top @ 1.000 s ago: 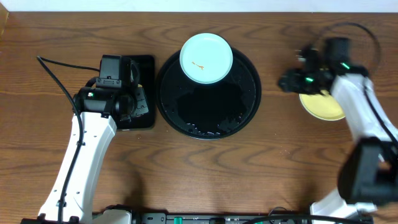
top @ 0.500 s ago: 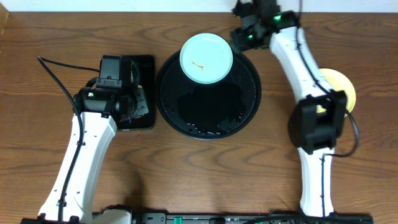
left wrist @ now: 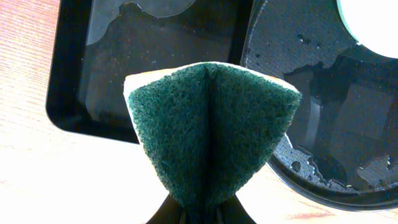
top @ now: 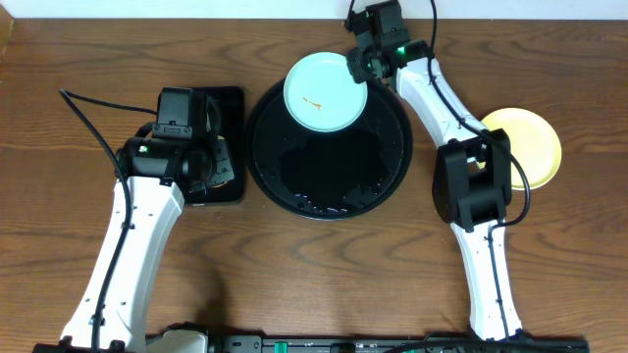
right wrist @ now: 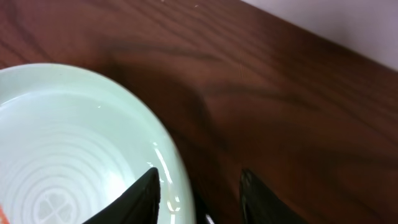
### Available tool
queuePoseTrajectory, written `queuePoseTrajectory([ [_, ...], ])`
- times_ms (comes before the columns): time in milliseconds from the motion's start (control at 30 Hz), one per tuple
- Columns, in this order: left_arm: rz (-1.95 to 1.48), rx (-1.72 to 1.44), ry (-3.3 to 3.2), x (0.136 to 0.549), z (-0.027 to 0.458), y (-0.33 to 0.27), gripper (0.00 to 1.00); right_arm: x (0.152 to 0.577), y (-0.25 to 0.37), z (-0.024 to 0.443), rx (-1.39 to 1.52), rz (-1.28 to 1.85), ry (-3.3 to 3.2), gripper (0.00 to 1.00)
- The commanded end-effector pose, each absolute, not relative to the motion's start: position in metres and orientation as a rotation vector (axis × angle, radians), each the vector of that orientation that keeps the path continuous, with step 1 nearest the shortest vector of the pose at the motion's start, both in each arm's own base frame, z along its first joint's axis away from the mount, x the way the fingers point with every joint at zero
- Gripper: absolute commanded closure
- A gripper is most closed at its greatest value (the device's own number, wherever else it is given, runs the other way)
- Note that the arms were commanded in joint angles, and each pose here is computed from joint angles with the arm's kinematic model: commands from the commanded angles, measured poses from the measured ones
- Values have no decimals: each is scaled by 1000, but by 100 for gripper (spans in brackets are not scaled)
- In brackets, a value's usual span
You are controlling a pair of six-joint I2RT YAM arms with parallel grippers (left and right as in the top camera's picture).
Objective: Clean dirty plates on tray and stack at the side
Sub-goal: 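Move right gripper to the pale green plate's far rim on the tray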
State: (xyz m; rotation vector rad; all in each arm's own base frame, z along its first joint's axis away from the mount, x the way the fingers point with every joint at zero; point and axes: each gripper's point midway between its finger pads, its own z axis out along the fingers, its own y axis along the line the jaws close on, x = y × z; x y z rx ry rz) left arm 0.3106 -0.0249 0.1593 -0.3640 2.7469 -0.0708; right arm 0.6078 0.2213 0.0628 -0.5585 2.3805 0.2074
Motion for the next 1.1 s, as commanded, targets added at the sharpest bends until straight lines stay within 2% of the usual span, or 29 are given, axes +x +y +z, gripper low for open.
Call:
queuePoseTrajectory([
  [0,-62,-386,2753,309,157,-22,92,606,229,59,-582,212,2380,62],
  [433,-62,-385,2753,309,157,-22,92,601,234,37,-603,242,2408,64],
  [467,-62,-385,2753,309,157,-22,92,601,233,37,-602,241,2409,67],
  [500,-62,-385,2753,309,157,-22,92,601,233,37,-602,242,2409,78],
  [567,-62,-385,2754,309,156,-22,92,601,234,38,-602,243,2408,89],
  [600,-62,-385,2753,309,157,-22,92,601,234,38,-602,243,2407,90],
  [700,-62,-385,2753,309,157,-22,92,598,233,35,-605,243,2423,84],
  [1067,-62,-385,2752,310,157,-22,92,593,234,30,-614,243,2445,82],
])
